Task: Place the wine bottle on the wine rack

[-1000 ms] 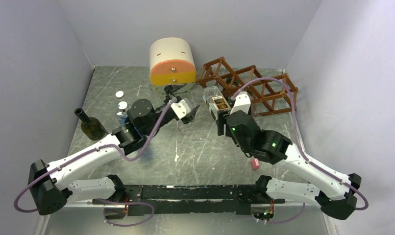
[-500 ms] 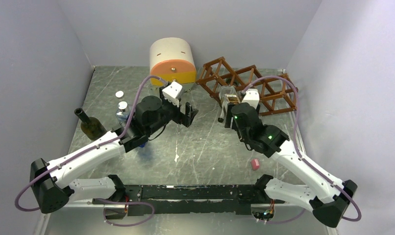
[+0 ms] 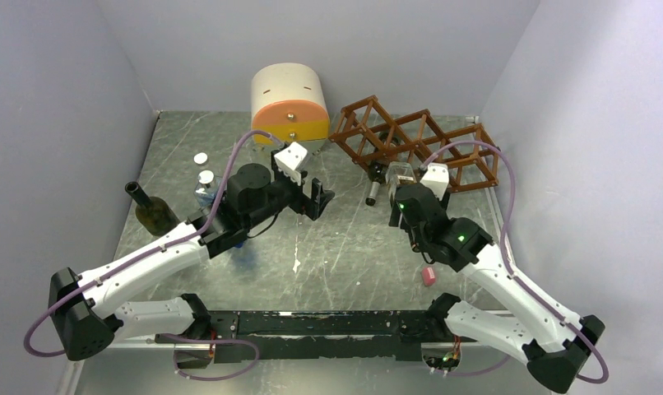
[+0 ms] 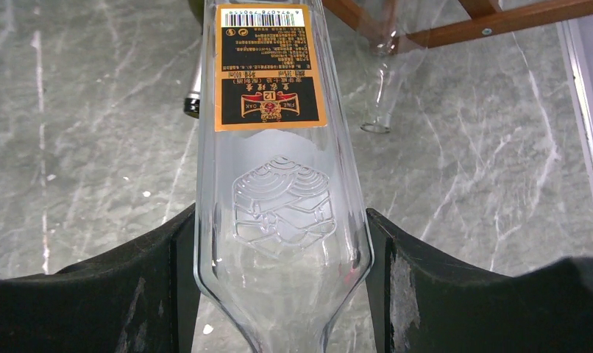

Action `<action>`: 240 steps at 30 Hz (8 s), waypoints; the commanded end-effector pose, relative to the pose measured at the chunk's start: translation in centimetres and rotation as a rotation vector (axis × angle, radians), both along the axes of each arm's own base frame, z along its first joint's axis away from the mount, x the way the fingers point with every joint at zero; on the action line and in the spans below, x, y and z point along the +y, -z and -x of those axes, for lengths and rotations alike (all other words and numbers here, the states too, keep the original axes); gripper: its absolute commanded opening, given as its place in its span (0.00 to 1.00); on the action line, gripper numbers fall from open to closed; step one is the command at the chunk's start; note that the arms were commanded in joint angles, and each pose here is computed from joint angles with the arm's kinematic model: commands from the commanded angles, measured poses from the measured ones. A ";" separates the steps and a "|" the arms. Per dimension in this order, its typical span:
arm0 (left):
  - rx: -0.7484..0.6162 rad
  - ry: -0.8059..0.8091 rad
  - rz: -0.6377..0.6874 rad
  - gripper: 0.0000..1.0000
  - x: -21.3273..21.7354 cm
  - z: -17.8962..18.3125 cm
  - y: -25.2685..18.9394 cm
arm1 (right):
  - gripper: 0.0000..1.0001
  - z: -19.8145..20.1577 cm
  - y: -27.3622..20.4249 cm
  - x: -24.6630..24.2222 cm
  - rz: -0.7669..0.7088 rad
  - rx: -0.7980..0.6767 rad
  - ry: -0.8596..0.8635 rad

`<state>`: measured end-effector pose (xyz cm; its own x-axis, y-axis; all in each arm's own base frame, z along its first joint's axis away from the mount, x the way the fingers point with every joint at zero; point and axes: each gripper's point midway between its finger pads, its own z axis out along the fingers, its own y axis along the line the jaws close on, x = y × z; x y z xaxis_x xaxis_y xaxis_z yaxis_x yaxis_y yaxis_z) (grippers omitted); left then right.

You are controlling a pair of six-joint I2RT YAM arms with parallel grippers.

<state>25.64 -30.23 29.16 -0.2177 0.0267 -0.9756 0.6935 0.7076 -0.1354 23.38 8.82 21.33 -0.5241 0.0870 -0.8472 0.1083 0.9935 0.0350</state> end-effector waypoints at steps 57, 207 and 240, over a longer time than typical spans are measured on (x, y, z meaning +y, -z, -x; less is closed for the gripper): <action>0.066 0.142 0.021 0.88 0.0 3.4 -0.9 | 0.00 -12.7 -1.2 -5.2 -0.246 -0.487 0.338; -0.254 -0.334 0.267 0.98 13.4 3.3 -11.0 | 0.00 -3.1 -12.6 25.7 -0.261 -0.764 -0.667; -0.221 0.131 0.049 0.99 -1.1 0.8 5.0 | 0.00 0.7 -20.9 15.7 -0.553 -0.775 -0.475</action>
